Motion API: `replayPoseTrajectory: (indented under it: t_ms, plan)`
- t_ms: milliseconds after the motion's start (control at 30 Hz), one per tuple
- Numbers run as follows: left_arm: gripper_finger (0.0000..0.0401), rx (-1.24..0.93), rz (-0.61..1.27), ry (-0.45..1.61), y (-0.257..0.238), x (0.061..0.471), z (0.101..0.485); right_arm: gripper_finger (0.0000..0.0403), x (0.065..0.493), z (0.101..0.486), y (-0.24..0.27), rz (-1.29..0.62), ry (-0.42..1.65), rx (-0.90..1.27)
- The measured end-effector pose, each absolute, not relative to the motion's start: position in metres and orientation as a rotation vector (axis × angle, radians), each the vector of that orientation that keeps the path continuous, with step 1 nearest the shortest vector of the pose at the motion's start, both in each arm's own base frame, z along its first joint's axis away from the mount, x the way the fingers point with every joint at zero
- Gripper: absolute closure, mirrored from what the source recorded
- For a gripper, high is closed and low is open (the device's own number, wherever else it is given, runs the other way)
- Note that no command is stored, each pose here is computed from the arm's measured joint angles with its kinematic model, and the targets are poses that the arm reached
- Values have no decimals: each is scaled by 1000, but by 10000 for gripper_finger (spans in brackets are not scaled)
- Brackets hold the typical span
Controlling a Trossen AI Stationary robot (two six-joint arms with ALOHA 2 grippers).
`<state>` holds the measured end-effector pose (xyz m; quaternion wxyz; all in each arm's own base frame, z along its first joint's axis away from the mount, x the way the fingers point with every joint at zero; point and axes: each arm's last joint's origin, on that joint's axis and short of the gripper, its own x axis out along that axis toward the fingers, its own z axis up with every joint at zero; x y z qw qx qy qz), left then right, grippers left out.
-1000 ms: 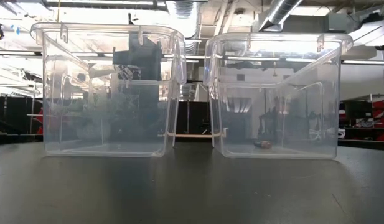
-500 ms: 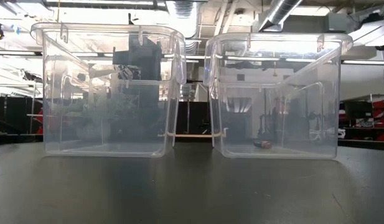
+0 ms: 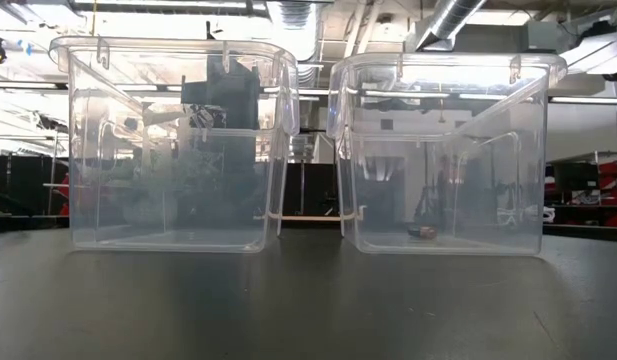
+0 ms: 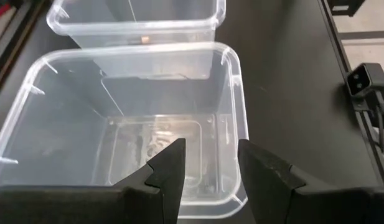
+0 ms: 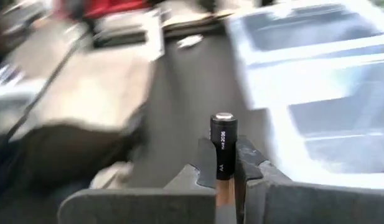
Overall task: Sort batteries
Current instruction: Put the top brown battery into the right transparent bin
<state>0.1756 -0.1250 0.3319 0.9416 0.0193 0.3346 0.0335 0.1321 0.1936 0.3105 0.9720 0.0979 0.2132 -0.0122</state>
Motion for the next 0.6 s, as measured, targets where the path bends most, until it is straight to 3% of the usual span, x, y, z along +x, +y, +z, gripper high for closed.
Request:
replayPoseTrajectory:
  t_ms: [167, 400, 600]
  plan:
    - [257, 53, 95, 649, -124, 178, 334, 379, 180, 310, 158, -222, 423, 234]
    - [257, 38, 114, 647, -121, 180, 334, 371, 225, 300, 107, -242, 588, 176]
    - [257, 36, 114, 645, -122, 180, 334, 304, 233, 298, 81, -284, 645, 167]
